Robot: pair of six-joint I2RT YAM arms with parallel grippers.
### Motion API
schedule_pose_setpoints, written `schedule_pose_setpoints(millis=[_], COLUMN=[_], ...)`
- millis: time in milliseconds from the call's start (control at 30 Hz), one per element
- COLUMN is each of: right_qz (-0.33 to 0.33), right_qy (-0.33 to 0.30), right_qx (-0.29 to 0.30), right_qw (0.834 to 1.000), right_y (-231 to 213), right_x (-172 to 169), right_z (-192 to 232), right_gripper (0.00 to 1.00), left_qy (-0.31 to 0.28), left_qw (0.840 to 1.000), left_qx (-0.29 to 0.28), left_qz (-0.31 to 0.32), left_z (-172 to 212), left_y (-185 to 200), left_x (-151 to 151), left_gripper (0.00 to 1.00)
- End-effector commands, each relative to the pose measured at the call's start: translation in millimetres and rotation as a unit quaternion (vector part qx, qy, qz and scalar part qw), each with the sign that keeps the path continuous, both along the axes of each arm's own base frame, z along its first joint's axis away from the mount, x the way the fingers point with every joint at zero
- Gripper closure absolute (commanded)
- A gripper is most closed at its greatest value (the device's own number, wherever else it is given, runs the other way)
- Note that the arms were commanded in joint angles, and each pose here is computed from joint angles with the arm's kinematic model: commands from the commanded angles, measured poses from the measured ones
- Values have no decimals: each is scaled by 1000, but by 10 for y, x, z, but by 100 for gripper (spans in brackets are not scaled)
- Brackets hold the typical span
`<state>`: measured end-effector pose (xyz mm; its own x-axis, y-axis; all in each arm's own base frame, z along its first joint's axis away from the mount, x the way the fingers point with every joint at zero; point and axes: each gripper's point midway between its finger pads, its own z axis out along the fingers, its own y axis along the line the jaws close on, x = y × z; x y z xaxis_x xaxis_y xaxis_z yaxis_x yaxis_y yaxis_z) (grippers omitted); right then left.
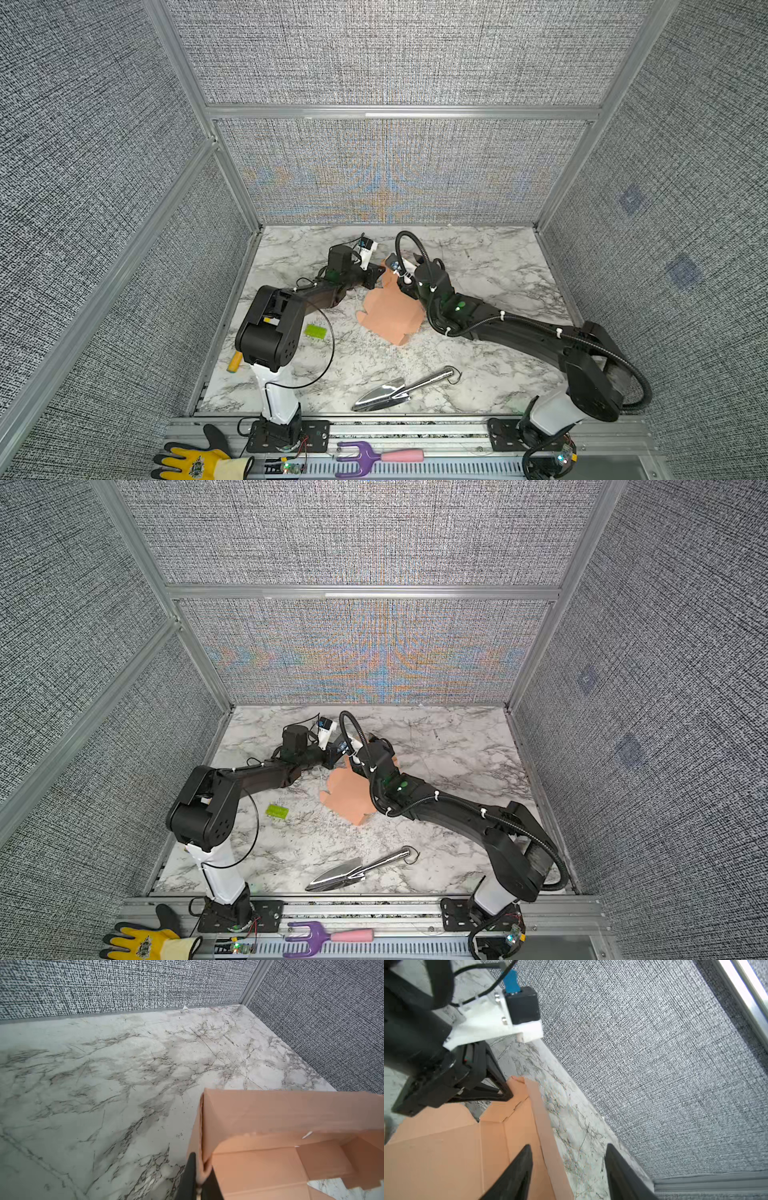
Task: Fold the paper box
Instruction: 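Release the box with the right gripper and draw it back while the left holds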
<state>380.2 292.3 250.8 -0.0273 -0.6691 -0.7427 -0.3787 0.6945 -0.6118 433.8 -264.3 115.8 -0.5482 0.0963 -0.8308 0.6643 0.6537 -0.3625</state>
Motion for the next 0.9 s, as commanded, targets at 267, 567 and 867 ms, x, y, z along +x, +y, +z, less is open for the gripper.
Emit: schedule_pose_setpoints(millis=[267, 567, 867], right_qz=[-77, -133, -92], right_qy=[125, 182, 247], right_qx=[190, 279, 397], right_qw=[971, 933, 879], right_y=[-590, -964, -1266], right_x=[98, 129, -43], right_z=[129, -1, -410], right_gripper=[42, 42, 42], left_qy=[54, 107, 119], left_qw=[997, 988, 979], left_qx=[54, 91, 110], left_qz=[20, 62, 124], left_z=[20, -10, -12], left_y=[107, 210, 370], left_x=[-97, -250, -216], left_gripper=[100, 100, 100])
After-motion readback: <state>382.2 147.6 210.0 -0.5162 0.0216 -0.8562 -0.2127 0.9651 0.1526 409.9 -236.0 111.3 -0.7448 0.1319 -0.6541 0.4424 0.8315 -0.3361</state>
